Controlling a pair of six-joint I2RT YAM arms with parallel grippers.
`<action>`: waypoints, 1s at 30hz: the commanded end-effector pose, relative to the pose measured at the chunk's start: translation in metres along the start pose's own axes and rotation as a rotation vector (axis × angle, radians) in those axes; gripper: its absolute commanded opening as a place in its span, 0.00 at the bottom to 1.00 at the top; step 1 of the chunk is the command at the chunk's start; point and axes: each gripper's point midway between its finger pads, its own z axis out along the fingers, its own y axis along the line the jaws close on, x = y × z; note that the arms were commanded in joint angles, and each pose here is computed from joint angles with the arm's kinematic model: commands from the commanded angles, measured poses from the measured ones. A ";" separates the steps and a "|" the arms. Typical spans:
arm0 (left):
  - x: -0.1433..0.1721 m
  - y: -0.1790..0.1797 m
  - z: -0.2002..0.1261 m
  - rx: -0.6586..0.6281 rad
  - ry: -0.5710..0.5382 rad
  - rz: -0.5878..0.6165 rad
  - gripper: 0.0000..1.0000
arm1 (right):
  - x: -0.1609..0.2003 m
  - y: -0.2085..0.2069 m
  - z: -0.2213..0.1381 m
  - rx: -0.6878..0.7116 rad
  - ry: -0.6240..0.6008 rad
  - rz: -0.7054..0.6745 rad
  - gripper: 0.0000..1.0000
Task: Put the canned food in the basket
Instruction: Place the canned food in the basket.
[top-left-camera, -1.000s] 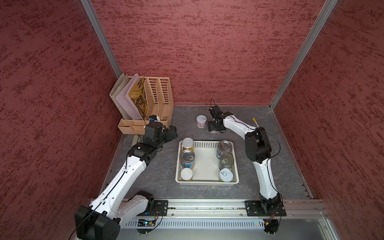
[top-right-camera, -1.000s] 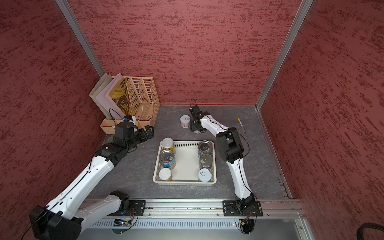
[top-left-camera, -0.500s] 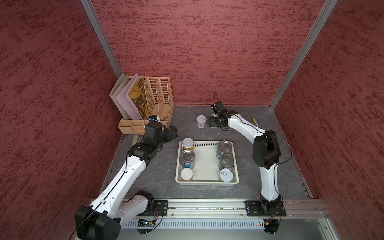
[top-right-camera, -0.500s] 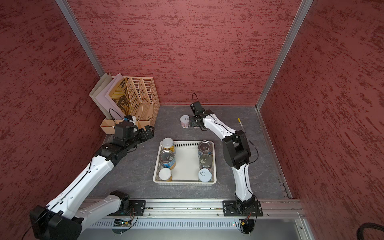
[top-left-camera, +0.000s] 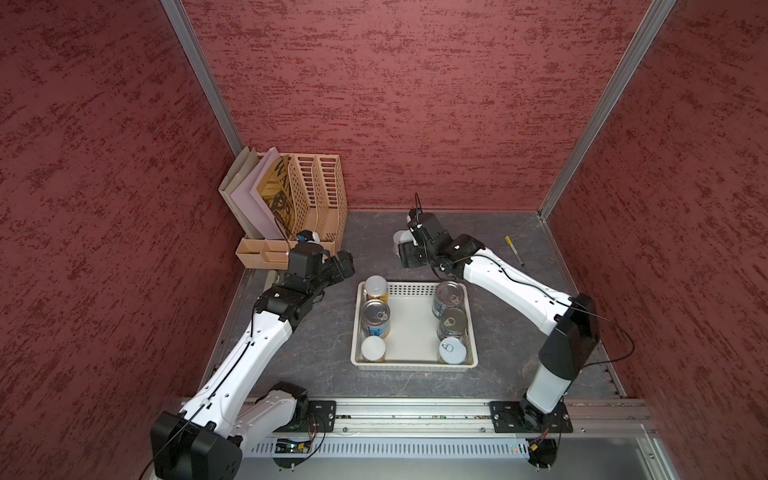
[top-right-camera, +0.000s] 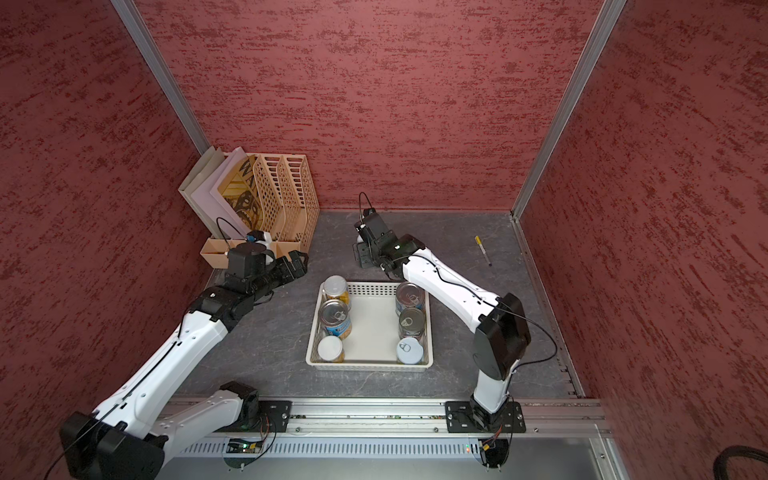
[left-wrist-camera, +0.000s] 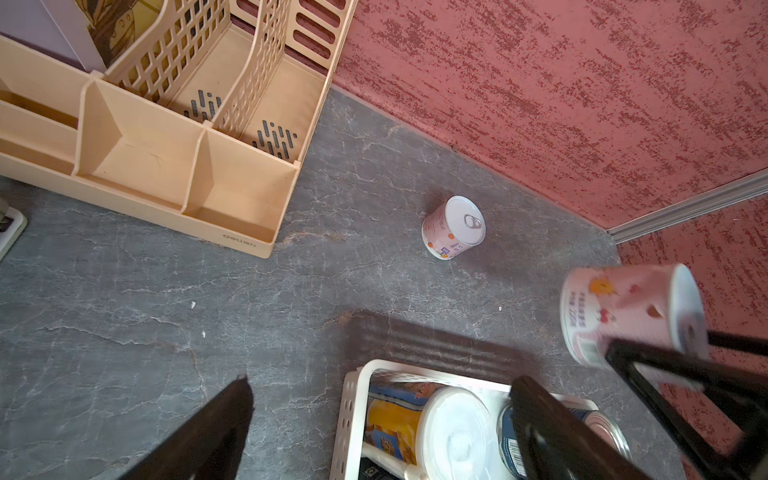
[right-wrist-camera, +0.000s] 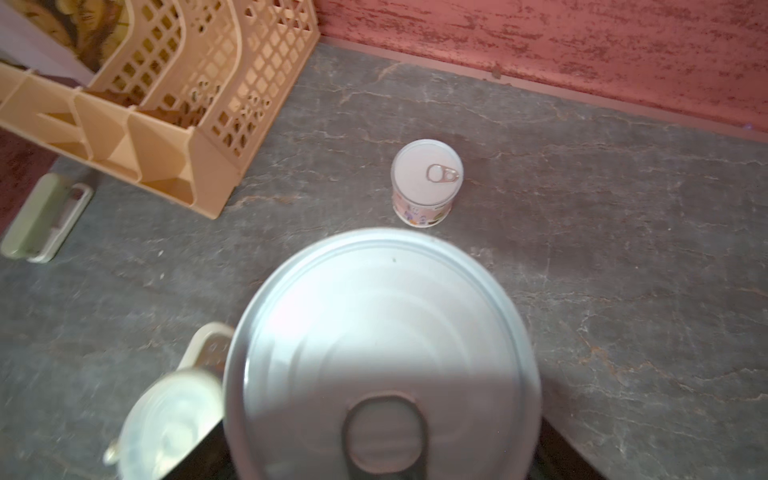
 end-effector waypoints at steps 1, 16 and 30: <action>-0.010 -0.007 -0.002 0.024 -0.014 -0.013 1.00 | 0.003 0.008 -0.031 0.003 -0.064 -0.006 0.54; -0.008 -0.002 0.003 0.020 -0.004 -0.027 1.00 | 0.110 0.037 -0.053 -0.071 -0.010 -0.081 0.54; -0.006 0.001 0.007 0.020 0.009 -0.041 1.00 | 0.180 0.037 -0.030 -0.059 0.110 -0.108 0.54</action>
